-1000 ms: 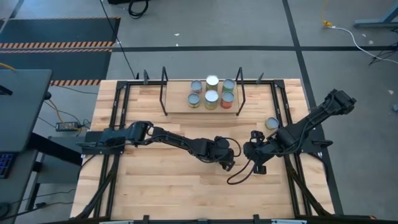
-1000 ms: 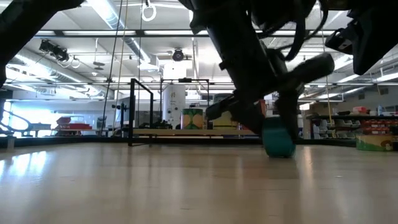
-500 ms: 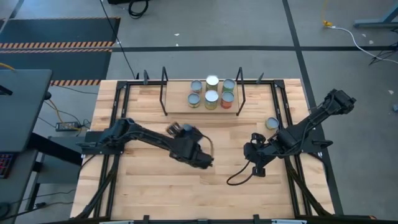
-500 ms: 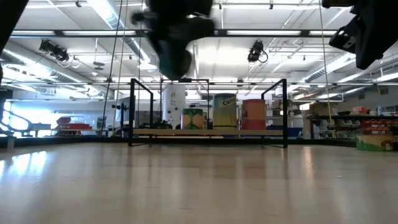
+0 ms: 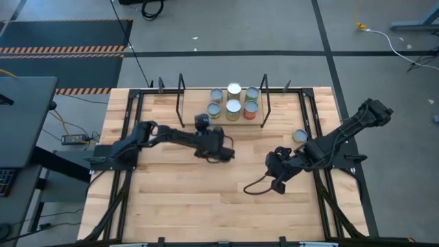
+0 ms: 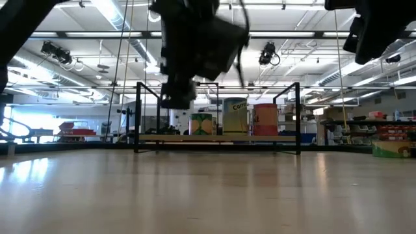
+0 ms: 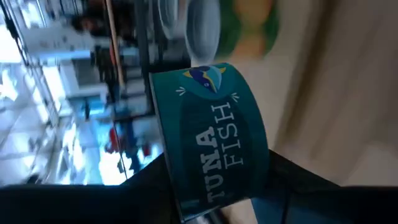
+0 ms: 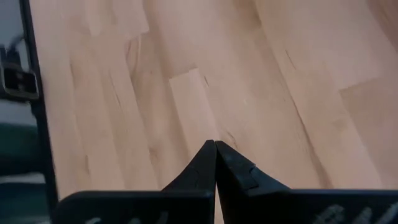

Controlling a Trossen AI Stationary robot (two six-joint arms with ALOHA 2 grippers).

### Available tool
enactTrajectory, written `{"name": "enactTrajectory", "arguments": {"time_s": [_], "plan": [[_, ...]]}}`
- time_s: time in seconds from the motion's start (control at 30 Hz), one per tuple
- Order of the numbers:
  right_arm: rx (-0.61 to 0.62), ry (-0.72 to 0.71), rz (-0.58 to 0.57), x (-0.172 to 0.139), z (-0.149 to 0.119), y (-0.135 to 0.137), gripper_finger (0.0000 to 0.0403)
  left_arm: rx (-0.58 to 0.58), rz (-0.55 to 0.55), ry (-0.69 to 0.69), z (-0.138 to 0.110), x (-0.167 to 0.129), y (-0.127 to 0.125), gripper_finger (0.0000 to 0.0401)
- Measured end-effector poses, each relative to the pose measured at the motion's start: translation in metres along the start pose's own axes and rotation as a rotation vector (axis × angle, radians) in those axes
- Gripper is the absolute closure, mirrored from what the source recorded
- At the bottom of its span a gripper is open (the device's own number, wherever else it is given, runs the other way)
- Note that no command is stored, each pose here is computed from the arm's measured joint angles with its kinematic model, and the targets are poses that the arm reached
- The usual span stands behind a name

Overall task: Pick and place cans onto a shelf
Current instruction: Put the canned tuna on the shelf

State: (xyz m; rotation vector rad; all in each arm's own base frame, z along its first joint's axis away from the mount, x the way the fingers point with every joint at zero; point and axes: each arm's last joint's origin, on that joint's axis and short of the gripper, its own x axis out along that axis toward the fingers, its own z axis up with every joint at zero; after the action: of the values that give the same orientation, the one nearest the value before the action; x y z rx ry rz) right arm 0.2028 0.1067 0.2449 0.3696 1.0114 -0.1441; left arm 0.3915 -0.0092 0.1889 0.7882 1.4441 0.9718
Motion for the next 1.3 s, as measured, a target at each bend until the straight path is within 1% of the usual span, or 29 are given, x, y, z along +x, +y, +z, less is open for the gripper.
{"name": "enactTrajectory", "arguments": {"time_s": [0.07, 0.13, 0.2, 0.27, 0.37, 0.47, 0.53, 0.6, 0.7, 0.73, 0.83, 1.0, 1.13, 1.23, 1.3], "plan": [[0.06, -0.006, 0.002, 0.001, 0.003, -0.001, 0.0394, 0.009, 0.018, 0.085, -0.006, 0.024, 0.003, 0.026], [0.116, -0.001, 0.003, 0.001, 0.005, -0.004, 0.0394, -0.029, 0.032, 0.154, -0.011, 0.048, 0.005, 0.0261], [0.167, 0.006, 0.007, 0.002, 0.007, -0.006, 0.0394, -0.023, 0.031, 0.218, -0.018, 0.068, 0.005, 0.0263], [0.21, 0.008, 0.005, 0.002, 0.009, -0.008, 0.0394, -0.05, 0.09, 0.216, -0.023, 0.079, 0.006, 0.0263], [0.271, 0.007, -0.006, 0.003, 0.012, -0.012, 0.0394, -0.081, 0.176, 0.175, -0.027, 0.083, 0.004, 0.0258], [0.349, 0.0, -0.013, 0.004, 0.015, -0.015, 0.0394, -0.105, 0.203, 0.141, -0.026, 0.085, 0.0, 0.0249], [0.38, -0.005, -0.016, 0.004, 0.016, -0.017, 0.0394, -0.104, 0.189, 0.135, -0.025, 0.086, -0.004, 0.0247], [0.391, -0.007, -0.019, 0.005, 0.018, -0.018, 0.0394, -0.093, 0.152, 0.142, -0.024, 0.087, -0.009, 0.0247], [0.402, -0.015, -0.019, 0.005, 0.02, -0.02, 0.0394, -0.054, 0.028, 0.175, -0.024, 0.089, -0.02, 0.025], [0.404, -0.016, -0.02, 0.005, 0.02, -0.02, 0.0394, -0.041, 0.005, 0.175, -0.024, 0.089, -0.024, 0.0251], [0.407, -0.024, -0.028, 0.005, 0.021, -0.021, 0.0394, -0.004, -0.001, 0.153, -0.025, 0.085, -0.03, 0.0254], [0.41, -0.053, -0.054, 0.005, 0.023, -0.024, 0.0394, 0.009, -0.04, 0.115, -0.018, 0.082, -0.035, 0.0247], [0.417, -0.053, -0.053, 0.006, 0.024, -0.025, 0.0394, 0.069, -0.087, 0.121, -0.017, 0.083, -0.035, 0.0232], [0.419, -0.061, -0.035, 0.006, 0.025, -0.024, 0.0394, 0.072, -0.082, 0.123, -0.017, 0.084, -0.033, 0.0216], [0.422, -0.07, -0.021, 0.006, 0.026, -0.022, 0.0394, 0.058, -0.11, 0.131, -0.017, 0.087, -0.028, 0.0202]]}}
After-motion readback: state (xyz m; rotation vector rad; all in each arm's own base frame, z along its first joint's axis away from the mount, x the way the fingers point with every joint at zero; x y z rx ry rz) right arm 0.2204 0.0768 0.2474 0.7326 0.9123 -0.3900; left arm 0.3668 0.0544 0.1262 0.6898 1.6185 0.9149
